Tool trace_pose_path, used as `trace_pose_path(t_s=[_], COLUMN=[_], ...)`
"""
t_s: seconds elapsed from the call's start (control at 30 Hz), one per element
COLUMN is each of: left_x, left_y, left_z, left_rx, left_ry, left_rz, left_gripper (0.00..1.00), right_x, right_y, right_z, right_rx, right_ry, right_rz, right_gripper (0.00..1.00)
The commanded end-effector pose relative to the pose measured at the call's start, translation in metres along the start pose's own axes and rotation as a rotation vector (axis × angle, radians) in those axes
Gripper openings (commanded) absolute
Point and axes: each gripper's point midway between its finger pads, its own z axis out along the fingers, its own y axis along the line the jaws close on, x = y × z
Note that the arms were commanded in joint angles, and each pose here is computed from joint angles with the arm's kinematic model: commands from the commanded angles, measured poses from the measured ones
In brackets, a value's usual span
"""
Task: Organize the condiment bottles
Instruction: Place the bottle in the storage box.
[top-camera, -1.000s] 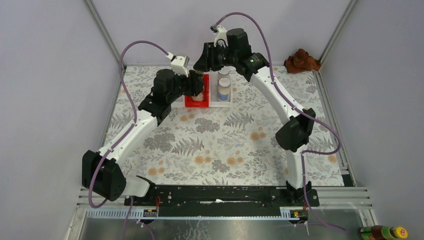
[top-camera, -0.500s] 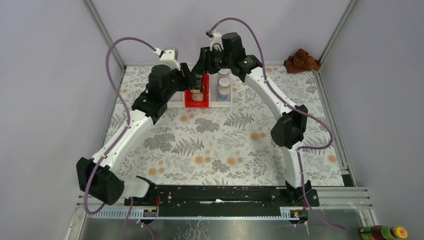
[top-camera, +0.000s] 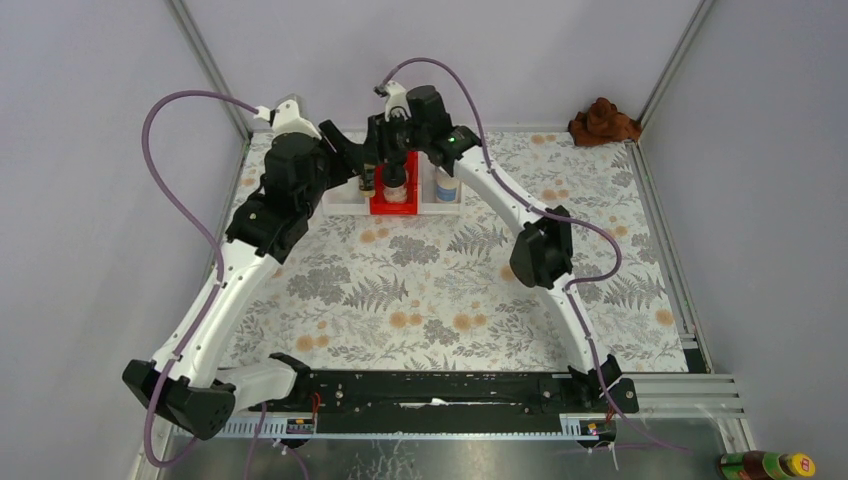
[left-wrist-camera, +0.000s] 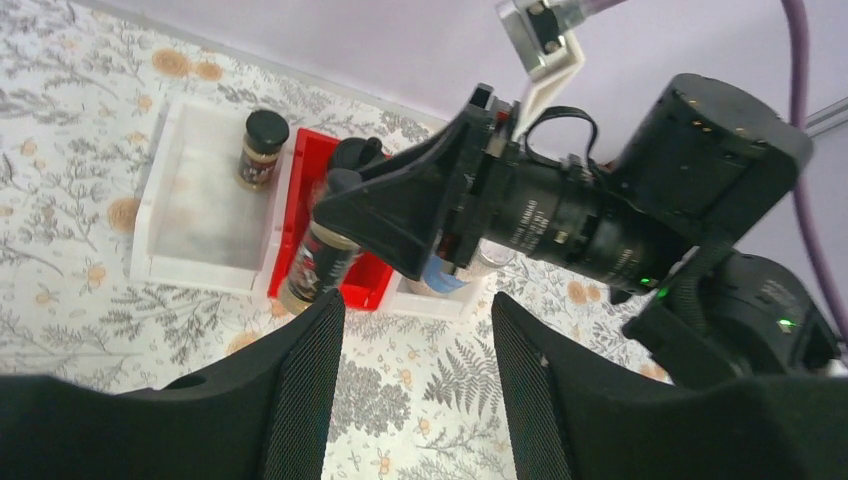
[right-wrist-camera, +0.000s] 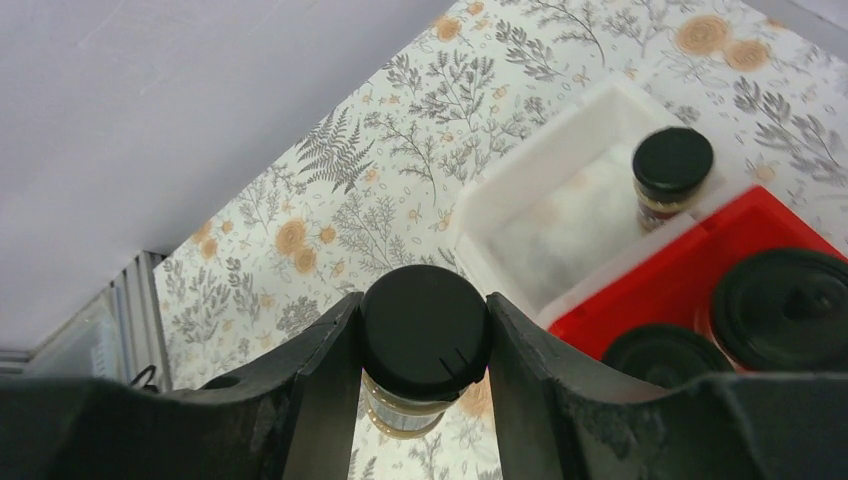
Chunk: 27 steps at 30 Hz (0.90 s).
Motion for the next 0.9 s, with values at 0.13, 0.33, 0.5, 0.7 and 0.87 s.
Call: trace_pose_path(t_s=[0.13, 0.33, 0.5, 0.7, 0.87], left_x=[0.02, 0.029, 0.034, 0.046, 0.04], left_y=[0.018, 0.026, 0.025, 0.017, 0.014], left_z=[-0.021, -0.029, -0.037, -0.052, -0.066], left_rx=[-0.059, -0.052, -0.007, 0.114, 0.175], left_ry=[0.061, 0.047, 0.037, 0.031, -0.019], left_rz=[-0.063, -0.08, -0.092, -0.109, -0.099], left_gripper=[0.6, 0.6, 0.61, 0.61, 0.6], right_x=[-0.004, 0.007, 0.011, 0.017, 0.011], right_y=[0.037, 0.029, 0.021, 0.009, -0.002], right_z=[0.046, 0.07, 0.083, 0.096, 0.105], right_rx=[-0.083, -0.06, -0.026, 0.02, 0.053], right_ry=[-0.1, -0.123, -0.151, -0.173, -0.224], right_rz=[-0.258, -0.325, -0.392, -0.464, -0.527], right_gripper=[0.0, 0.0, 0.0, 0.0, 0.0])
